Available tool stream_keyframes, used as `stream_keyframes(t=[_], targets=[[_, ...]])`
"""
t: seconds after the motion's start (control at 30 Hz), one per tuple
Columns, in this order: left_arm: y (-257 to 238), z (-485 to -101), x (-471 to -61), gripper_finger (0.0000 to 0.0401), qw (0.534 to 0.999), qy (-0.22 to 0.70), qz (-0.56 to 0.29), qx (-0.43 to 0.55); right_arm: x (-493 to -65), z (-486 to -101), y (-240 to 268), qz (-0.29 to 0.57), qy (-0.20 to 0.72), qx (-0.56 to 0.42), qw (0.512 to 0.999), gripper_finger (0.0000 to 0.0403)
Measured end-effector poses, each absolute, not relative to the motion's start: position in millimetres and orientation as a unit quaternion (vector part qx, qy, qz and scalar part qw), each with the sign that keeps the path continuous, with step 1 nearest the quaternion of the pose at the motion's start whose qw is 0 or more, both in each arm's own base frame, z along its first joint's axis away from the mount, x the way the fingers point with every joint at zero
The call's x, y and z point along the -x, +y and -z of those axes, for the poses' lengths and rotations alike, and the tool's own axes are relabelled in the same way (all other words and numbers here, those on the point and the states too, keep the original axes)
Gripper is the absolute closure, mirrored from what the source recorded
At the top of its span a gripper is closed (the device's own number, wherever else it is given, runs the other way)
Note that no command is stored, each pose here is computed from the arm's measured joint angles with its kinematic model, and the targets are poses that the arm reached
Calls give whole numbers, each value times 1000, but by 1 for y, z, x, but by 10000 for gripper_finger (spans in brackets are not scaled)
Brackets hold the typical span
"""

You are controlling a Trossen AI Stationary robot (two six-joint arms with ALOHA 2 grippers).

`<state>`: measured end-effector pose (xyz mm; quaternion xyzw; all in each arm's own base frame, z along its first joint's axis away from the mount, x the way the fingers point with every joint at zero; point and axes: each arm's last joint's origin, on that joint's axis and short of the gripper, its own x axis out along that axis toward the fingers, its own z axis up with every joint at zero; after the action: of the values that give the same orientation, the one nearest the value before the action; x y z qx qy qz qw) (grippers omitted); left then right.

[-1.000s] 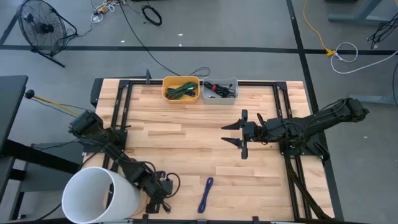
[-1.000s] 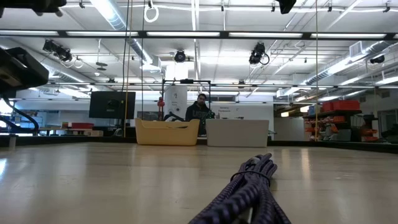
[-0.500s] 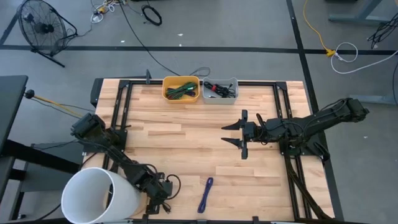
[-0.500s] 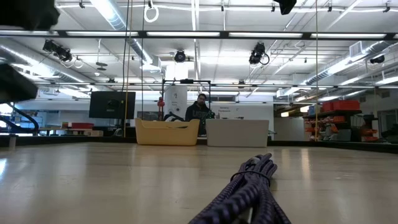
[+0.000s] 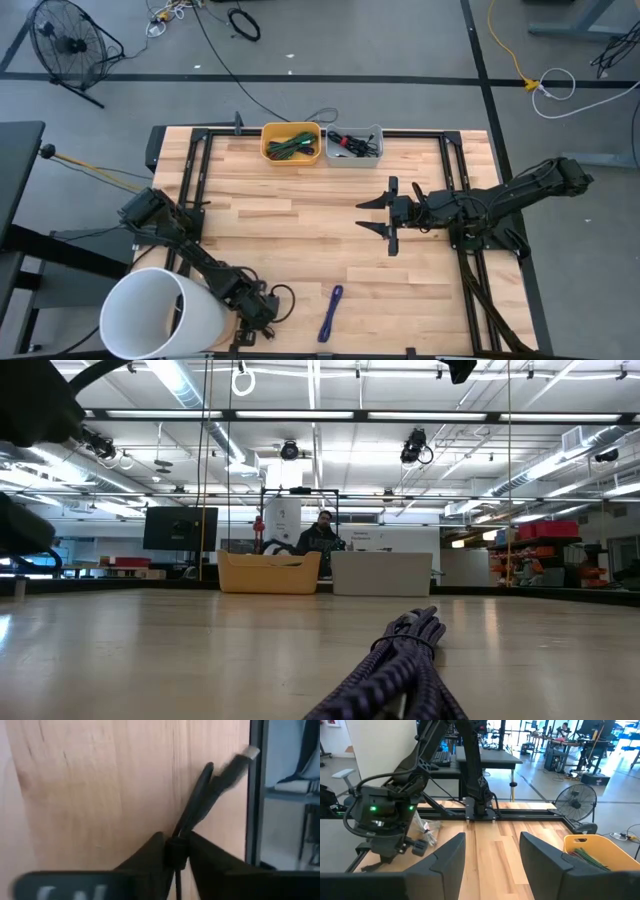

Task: Pick & Place USB Port
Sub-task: Put the black charger cable into the gray bin

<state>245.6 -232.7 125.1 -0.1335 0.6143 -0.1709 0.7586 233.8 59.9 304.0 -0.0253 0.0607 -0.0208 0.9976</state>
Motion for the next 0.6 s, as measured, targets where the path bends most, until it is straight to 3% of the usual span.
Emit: stream_keyframes(t=[0.1,0.3,0.6], targets=[[-232,-125,-247,376,763,608,185,118,-234,-304,60,21,61,25,998,213],[-230,-128,-257,380,783,583,190,106,-234,-304,60,21,61,23,998,213],[-216,-175,-313,380,888,443,120,-42,-234,-304,60,21,61,24,998,213]])
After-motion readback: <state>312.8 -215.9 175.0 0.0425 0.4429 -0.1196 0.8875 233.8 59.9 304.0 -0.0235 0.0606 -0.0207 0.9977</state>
